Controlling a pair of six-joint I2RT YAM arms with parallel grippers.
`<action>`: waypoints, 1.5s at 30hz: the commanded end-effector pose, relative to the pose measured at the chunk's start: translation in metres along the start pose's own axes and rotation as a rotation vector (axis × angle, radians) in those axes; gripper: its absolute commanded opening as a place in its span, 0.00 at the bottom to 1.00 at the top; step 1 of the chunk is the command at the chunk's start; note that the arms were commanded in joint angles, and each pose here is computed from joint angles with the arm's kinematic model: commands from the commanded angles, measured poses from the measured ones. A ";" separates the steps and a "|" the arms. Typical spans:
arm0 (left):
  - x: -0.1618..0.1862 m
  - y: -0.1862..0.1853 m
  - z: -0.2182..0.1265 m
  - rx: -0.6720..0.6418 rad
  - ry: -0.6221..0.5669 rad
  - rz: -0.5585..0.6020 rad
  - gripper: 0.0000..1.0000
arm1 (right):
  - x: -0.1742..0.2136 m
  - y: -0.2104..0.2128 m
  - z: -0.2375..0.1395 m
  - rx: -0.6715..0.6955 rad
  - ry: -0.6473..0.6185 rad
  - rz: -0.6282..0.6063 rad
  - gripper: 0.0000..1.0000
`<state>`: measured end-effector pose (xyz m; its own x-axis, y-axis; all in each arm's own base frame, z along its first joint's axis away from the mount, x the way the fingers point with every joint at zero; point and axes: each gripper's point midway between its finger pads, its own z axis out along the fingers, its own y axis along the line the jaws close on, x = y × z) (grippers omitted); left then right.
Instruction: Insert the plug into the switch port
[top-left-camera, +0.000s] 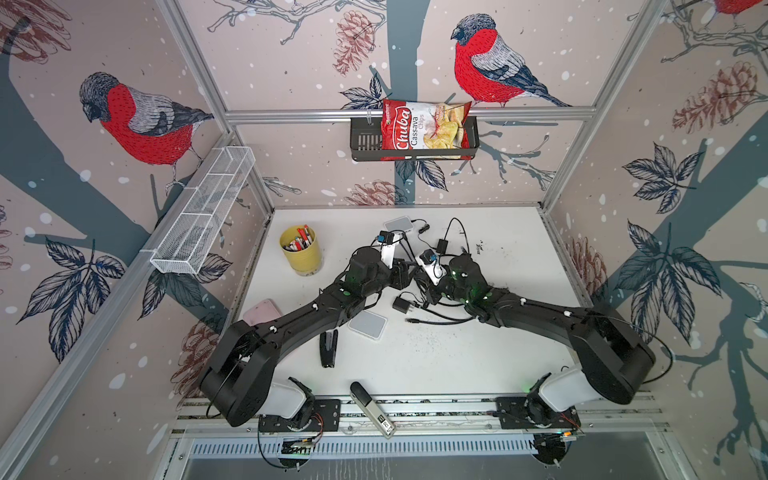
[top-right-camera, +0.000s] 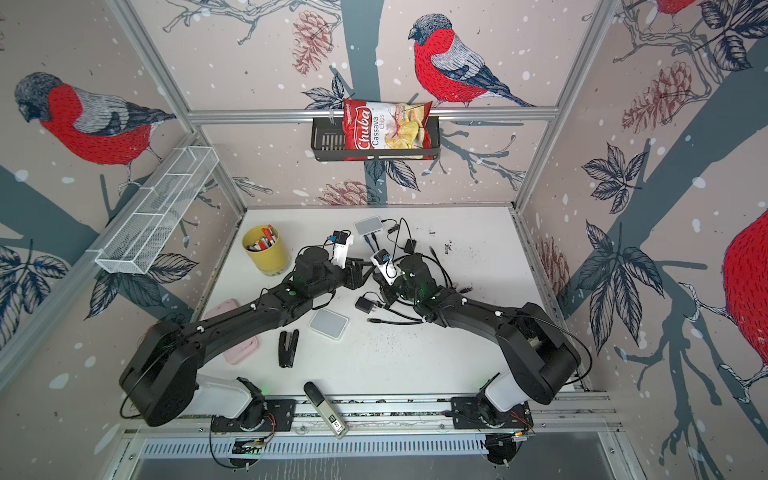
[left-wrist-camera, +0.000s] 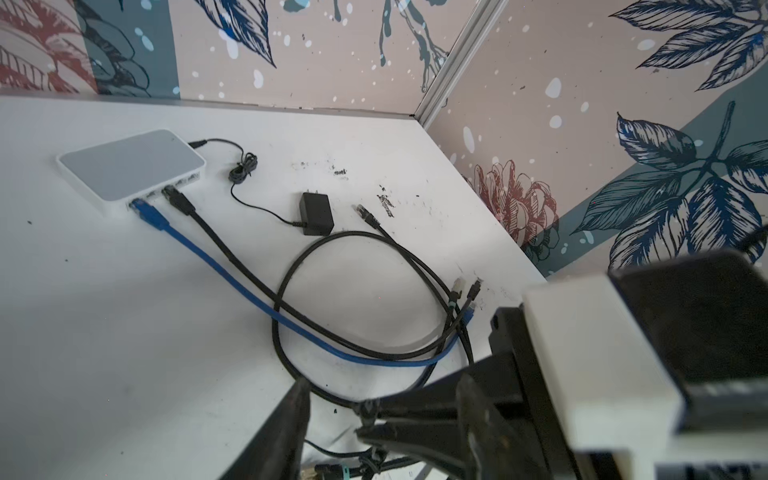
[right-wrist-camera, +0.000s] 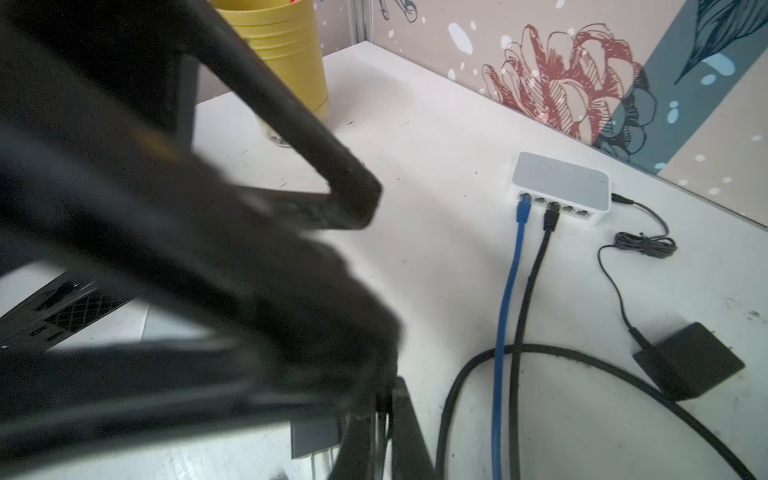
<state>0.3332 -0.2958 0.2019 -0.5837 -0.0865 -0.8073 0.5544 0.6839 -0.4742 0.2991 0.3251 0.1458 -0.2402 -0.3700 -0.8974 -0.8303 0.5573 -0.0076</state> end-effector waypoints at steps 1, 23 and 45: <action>0.008 0.007 0.004 -0.029 0.051 -0.070 0.48 | 0.001 0.001 -0.002 0.016 0.007 -0.024 0.03; 0.028 0.012 0.014 -0.011 0.093 -0.139 0.12 | -0.005 0.007 0.003 0.022 0.011 -0.021 0.04; 0.022 0.004 0.010 0.061 0.067 -0.203 0.00 | 0.004 0.011 -0.019 0.032 -0.160 -0.139 0.21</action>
<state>0.3266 -0.2993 0.1628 -0.7422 -0.1369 -0.6560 0.4316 0.6513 -0.6242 0.2783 0.3129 0.1264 -0.1639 -0.3883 -0.9068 -0.8347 0.5445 -0.0823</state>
